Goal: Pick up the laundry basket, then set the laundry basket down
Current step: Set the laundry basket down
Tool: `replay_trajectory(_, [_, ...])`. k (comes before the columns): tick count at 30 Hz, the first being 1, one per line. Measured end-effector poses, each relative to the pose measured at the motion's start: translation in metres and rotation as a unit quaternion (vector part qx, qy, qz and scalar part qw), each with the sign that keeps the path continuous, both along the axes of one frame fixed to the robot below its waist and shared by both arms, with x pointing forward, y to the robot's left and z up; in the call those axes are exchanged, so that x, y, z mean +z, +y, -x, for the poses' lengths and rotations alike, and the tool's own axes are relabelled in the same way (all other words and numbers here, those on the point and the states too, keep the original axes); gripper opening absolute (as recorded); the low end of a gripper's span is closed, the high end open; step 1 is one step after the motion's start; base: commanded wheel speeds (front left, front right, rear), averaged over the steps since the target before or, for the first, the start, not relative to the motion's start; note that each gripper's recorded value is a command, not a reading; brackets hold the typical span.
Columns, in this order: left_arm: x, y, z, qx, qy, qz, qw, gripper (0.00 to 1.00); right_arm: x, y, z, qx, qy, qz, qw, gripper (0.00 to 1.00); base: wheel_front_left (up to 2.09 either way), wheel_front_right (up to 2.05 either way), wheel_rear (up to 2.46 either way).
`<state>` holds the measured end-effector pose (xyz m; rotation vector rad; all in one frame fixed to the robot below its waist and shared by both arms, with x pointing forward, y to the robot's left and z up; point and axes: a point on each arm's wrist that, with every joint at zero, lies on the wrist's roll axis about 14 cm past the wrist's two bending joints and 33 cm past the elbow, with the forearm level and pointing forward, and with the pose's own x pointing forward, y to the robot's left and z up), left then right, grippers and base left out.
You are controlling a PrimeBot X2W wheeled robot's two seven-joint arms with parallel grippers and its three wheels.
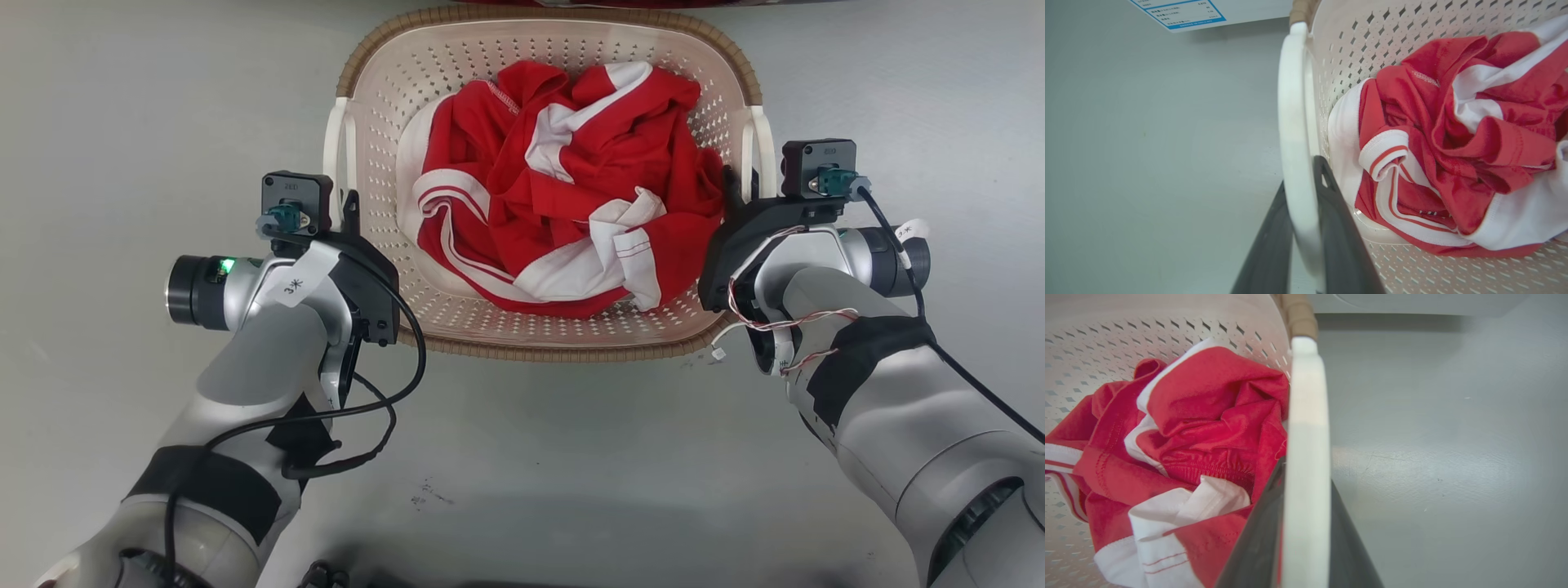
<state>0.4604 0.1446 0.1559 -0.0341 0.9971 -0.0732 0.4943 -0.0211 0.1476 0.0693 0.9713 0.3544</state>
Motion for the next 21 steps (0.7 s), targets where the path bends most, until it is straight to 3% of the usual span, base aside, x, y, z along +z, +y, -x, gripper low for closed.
replay_trajectory(1, [0.000,0.000,0.000,0.000,0.000,0.000,1.000,0.00,0.000,0.000,0.000,0.000,-0.001,0.000,1.000,0.05,0.00,0.00,0.00])
replay_trajectory(2, [0.000,0.001,0.000,0.001,-0.002,-0.001,1.000,0.00,0.000,0.000,0.000,0.001,-0.001,0.000,1.000,0.22,0.00,0.00,0.00])
replay_trajectory(5, [0.002,0.002,-0.002,-0.001,-0.010,-0.003,1.000,0.00,0.000,0.001,0.000,0.008,-0.003,0.003,1.000,0.50,0.00,0.00,0.00])
replay_trajectory(6, [0.003,0.002,-0.003,-0.001,-0.011,-0.003,1.000,0.22,0.001,0.001,0.000,0.011,-0.005,0.003,1.000,0.79,0.00,0.00,0.00])
replay_trajectory(7, [0.004,0.002,-0.004,0.000,-0.012,-0.003,1.000,0.35,0.002,0.002,0.000,0.013,-0.007,0.003,1.000,0.96,0.00,0.00,0.00])
replay_trajectory(9, [0.005,0.002,-0.004,0.002,-0.012,-0.004,1.000,0.52,0.005,0.006,-0.001,0.015,-0.012,-0.003,1.000,1.00,0.00,0.00,0.00])
replay_trajectory(10, [0.006,0.001,-0.004,0.003,-0.013,-0.002,1.000,0.52,0.006,0.007,-0.001,0.017,-0.012,-0.004,1.000,1.00,0.00,0.00,0.00])
replay_trajectory(11, [0.006,0.001,-0.004,0.003,-0.013,-0.002,1.000,0.81,0.006,0.008,-0.001,0.017,-0.013,-0.004,1.000,1.00,0.00,0.00,0.00])
replay_trajectory(13, [0.008,0.002,-0.005,0.006,-0.016,-0.003,1.000,1.00,0.008,0.008,-0.002,0.018,-0.017,-0.005,1.000,1.00,0.00,0.00,0.00])
replay_trajectory(21, [0.013,0.006,-0.006,0.015,-0.021,-0.006,1.000,1.00,0.015,0.009,-0.007,0.025,-0.030,-0.002,0.999,1.00,0.00,0.00,0.00])
